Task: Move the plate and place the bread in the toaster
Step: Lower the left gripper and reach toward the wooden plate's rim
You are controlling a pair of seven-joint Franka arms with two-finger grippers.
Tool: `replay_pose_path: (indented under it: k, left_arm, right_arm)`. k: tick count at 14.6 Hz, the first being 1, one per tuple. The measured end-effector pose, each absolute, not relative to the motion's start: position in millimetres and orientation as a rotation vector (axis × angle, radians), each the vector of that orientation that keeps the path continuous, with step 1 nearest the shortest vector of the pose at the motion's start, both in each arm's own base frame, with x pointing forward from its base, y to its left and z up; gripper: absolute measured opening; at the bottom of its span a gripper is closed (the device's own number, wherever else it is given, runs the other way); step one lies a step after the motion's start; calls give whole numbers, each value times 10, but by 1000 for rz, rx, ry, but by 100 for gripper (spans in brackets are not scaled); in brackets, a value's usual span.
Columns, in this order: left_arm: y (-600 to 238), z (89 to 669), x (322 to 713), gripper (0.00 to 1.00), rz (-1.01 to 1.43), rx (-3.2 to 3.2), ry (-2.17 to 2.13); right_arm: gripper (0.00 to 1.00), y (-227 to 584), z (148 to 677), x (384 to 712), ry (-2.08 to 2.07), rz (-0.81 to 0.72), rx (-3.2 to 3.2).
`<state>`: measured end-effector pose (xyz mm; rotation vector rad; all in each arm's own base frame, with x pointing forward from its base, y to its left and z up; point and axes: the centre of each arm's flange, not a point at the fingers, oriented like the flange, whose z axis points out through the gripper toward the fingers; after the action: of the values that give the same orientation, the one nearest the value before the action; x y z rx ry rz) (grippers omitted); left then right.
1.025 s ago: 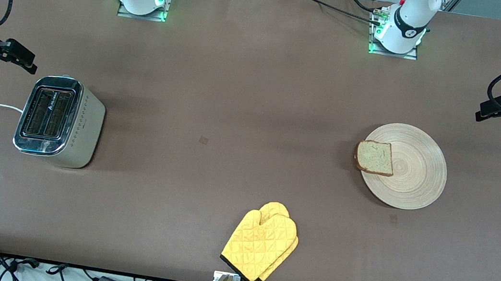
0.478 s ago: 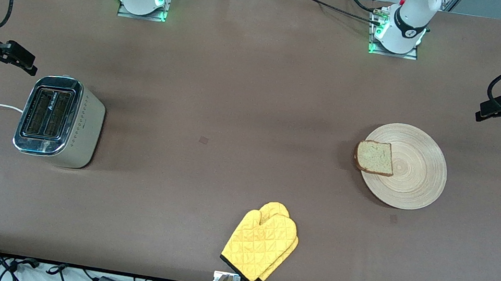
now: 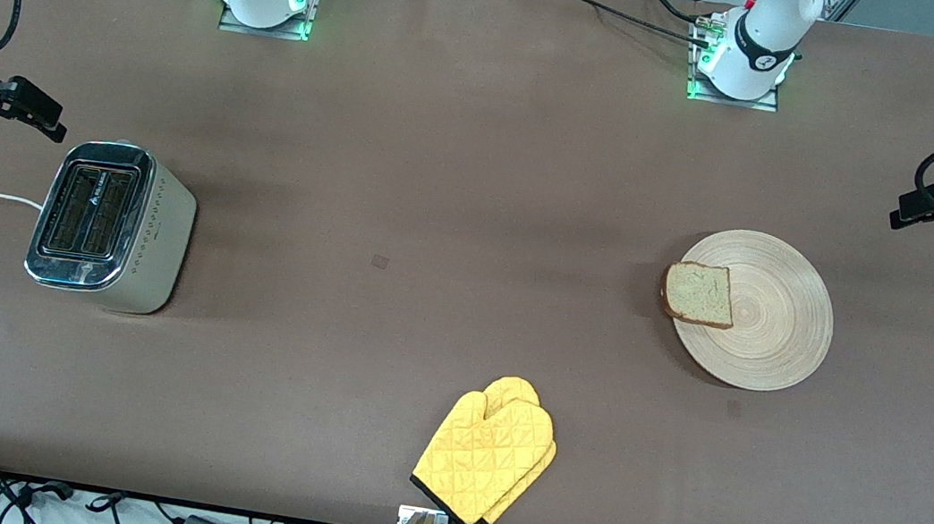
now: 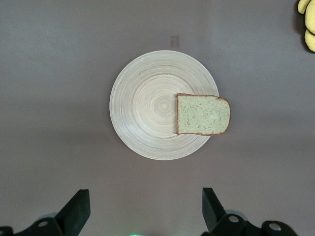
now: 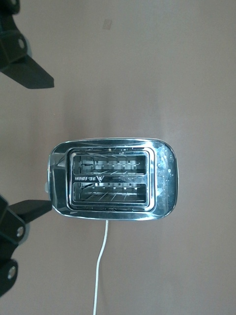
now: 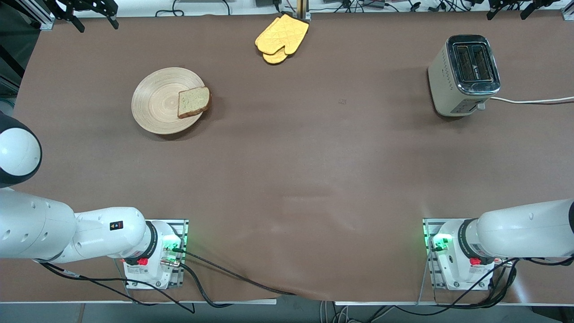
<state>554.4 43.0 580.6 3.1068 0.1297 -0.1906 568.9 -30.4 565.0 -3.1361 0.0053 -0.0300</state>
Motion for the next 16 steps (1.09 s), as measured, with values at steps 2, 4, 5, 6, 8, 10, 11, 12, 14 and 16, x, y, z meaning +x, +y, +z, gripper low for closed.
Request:
replay_pose_path:
  k: [2, 4, 5, 6, 8, 10, 11, 12, 14, 16]
  left_arm:
    - [608, 5687, 5593, 100, -217, 3085, 87]
    - [995, 5515, 5621, 100, -236, 3012, 73]
    - [1274, 5402, 5626, 100, -238, 2965, 66]
    - [1579, 5267, 5623, 100, -238, 2921, 47]
    - [2148, 4876, 5594, 100, -252, 2834, -3]
    - [2497, 4414, 5578, 100, -290, 2749, 3]
    - [2597, 4178, 5579, 100, -311, 2703, 18]
    - [2677, 3972, 5575, 100, -321, 2653, 27]
    - [2805, 3621, 5536, 100, -324, 2564, -38]
    - [2848, 3324, 5530, 100, -307, 2500, -151]
  right_arm:
    - [100, -308, 5650, 5689, 7, -30, -3136]
    - [100, -315, 5649, 5689, 9, -30, -3136]
    - [100, -317, 5649, 5689, 10, -30, -3136]
    - [100, -319, 5649, 5690, 11, -30, -3136]
    - [100, -322, 5649, 5690, 12, -31, -3136]
    - [100, -324, 5650, 5691, 13, -33, -3136]
    - [100, -325, 5651, 5691, 13, -33, -3136]
    - [100, -325, 5650, 5691, 13, -33, -3136]
    - [100, -326, 5649, 5690, 14, -31, -3136]
    - [100, -328, 5648, 5690, 14, -31, -3136]
